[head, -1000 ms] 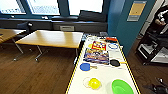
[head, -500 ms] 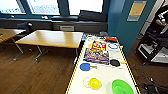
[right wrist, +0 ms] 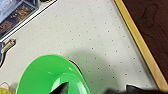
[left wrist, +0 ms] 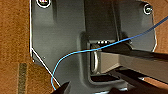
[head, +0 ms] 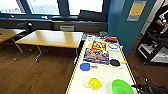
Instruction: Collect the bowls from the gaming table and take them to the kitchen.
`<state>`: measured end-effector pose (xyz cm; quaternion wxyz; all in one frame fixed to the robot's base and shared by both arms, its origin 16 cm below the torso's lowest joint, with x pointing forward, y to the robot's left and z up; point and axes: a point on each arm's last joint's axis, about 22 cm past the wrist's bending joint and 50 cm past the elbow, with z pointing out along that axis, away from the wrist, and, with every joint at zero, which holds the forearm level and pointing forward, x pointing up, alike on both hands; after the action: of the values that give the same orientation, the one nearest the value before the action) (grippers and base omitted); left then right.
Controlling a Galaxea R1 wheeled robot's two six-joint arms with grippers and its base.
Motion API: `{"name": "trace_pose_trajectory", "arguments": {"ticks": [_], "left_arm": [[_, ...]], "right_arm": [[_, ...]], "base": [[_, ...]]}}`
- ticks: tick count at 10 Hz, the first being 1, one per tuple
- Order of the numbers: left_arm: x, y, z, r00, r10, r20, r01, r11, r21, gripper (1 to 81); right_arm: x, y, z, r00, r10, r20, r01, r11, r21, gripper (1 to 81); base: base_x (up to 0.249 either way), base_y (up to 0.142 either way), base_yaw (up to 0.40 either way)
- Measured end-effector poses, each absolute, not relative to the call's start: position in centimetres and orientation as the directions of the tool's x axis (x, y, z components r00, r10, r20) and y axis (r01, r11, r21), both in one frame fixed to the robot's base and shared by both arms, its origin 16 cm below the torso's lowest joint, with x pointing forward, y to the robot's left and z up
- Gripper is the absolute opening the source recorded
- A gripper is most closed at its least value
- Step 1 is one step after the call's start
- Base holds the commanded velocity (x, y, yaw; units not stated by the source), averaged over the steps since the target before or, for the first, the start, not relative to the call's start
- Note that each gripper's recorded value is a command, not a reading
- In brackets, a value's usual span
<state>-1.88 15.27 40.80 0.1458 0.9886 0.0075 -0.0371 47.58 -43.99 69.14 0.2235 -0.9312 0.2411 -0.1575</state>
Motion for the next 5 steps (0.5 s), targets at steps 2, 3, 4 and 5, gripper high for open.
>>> {"name": "trace_pose_trajectory", "arguments": {"ticks": [2,3,4,5], "left_arm": [[-1.9,15.7,40.8,0.997,0.004,-0.076,0.026,-0.959,0.283,81.1],[-1.9,15.7,40.8,0.997,0.004,-0.078,0.026,-0.959,0.283,81.1],[-1.9,15.6,40.8,0.997,0.003,-0.079,0.026,-0.959,0.284,81.1],[-2.0,15.6,40.8,0.997,0.003,-0.081,0.026,-0.959,0.284,81.1]], "right_arm": [[48.1,-41.0,68.0,0.846,-0.506,0.168,-0.362,-0.777,-0.516,81.1],[48.1,-40.2,67.3,0.847,-0.508,0.16,-0.365,-0.773,-0.519,81.1],[47.8,-40.0,66.6,0.846,-0.512,0.15,-0.375,-0.771,-0.515,81.1],[46.8,-39.4,65.6,0.849,-0.512,0.133,-0.383,-0.768,-0.514,81.1]], "base": [[0.0,0.0,0.0],[0.0,0.0,0.0],[0.0,0.0,0.0],[0.0,0.0,0.0]]}}
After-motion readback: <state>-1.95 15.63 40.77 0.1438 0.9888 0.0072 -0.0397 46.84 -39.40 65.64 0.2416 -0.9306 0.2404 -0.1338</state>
